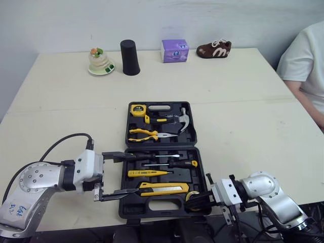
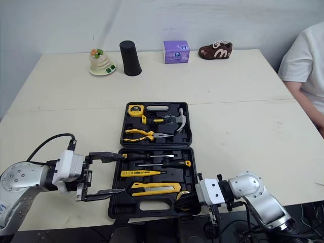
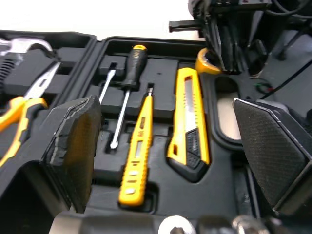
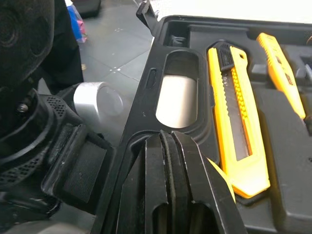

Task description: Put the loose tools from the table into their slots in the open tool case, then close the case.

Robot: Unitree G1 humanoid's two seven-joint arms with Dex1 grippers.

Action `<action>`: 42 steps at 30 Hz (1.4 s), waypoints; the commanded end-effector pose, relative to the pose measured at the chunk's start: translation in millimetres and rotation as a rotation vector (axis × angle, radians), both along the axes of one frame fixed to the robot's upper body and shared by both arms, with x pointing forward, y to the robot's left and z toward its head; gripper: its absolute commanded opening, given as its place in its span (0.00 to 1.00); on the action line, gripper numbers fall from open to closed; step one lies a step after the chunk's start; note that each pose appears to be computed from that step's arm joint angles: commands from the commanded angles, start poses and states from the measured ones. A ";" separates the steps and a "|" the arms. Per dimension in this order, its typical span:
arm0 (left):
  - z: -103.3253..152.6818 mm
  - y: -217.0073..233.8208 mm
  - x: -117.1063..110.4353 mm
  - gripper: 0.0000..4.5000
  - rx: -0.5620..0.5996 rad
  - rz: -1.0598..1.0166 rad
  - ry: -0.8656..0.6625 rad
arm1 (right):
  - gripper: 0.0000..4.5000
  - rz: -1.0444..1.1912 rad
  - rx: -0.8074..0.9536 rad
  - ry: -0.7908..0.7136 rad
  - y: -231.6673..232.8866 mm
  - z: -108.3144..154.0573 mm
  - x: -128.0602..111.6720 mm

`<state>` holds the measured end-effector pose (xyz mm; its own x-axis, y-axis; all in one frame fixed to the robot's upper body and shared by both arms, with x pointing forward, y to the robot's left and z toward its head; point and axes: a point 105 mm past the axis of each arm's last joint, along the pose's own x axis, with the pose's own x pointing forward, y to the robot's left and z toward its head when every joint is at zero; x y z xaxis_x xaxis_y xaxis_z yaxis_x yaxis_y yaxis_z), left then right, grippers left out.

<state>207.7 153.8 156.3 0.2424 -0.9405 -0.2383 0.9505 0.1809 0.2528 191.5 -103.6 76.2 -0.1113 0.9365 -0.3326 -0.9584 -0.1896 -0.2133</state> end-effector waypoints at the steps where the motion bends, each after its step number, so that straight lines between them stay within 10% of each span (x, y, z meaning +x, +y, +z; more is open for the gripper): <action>1: 3.5 1.3 2.0 1.00 0.014 -0.003 -0.030 | 0.01 -0.094 -0.046 0.082 -6.2 -22.9 6.6; 12: 16.8 33.0 47.2 1.00 -0.026 0.251 -0.086 | 0.01 -0.279 0.128 0.031 -12.5 76.4 27.2; 19: 10.7 59.6 78.9 1.00 -0.036 0.449 -0.091 | 0.01 -0.593 0.045 -0.071 -71.6 95.9 67.8; 30: -32.3 72.2 89.4 0.00 0.139 0.490 0.033 | 0.00 -0.763 -0.169 -0.095 -105.9 52.6 103.2; 42: -43.1 31.4 79.9 0.00 0.105 0.405 0.093 | 0.00 -0.660 -0.103 -0.098 -51.1 47.0 120.3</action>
<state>289.8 194.1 106.6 0.5713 -0.7222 -0.3900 0.8175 0.5431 0.1917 310.4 -159.6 118.5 0.5123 0.7515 -0.4157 -0.8570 0.4162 -0.3038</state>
